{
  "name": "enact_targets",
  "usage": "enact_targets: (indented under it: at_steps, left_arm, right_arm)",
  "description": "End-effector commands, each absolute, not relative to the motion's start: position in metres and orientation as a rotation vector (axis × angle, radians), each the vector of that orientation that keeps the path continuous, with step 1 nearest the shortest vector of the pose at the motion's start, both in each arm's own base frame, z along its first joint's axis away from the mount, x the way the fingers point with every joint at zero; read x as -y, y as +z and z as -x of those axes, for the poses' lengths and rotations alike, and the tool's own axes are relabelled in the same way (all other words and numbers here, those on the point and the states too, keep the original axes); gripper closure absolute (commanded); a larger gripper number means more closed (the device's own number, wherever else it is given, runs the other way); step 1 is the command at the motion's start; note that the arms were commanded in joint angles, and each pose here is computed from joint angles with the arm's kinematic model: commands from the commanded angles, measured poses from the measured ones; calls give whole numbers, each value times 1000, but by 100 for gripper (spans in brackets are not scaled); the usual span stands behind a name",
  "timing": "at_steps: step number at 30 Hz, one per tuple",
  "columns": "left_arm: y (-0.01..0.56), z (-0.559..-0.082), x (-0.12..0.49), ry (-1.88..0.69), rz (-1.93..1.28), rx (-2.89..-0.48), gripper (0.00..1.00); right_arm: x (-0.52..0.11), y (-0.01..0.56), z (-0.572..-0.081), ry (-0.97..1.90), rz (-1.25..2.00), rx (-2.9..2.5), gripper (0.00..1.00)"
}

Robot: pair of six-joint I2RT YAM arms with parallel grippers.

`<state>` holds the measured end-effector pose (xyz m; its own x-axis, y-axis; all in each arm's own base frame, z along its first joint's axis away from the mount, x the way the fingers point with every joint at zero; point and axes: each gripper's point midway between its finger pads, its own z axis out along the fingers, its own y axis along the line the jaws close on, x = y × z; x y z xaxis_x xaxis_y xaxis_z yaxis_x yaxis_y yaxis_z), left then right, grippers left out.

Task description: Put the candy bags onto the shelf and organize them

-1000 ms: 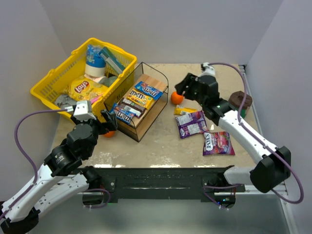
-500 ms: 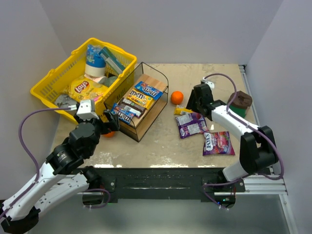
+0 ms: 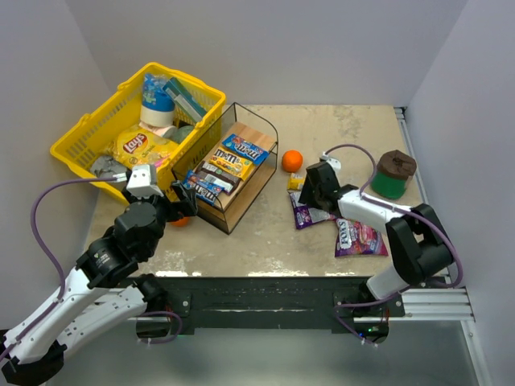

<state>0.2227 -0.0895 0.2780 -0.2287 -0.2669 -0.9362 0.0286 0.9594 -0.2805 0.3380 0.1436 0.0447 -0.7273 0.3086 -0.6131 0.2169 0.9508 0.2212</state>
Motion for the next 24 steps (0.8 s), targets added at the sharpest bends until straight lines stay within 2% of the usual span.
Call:
enact_targets:
  at_steps: [1, 5, 9, 14, 18, 24]
  left_arm:
    - [282, -226, 90, -284, 194, -1760, 0]
    - [282, -225, 90, -287, 198, -1759, 0]
    - [282, -225, 89, -284, 196, -1757, 0]
    - [283, -225, 89, -284, 197, -1755, 0]
    - [284, -225, 88, -284, 199, -1753, 0]
    - [284, -225, 89, -287, 197, -1754, 1]
  right_arm:
    - [-171, 31, -309, 275, -418, -2461, 50]
    - [-186, 31, -291, 335, -421, -2469, 50]
    - [-179, 52, -298, 303, -424, -2422, 49]
    - [-150, 101, -329, 134, -435, -2296, 47]
    - [-124, 128, -363, 119, -463, -2242, 46]
    - [-99, 110, -403, 73, -463, -2285, 45]
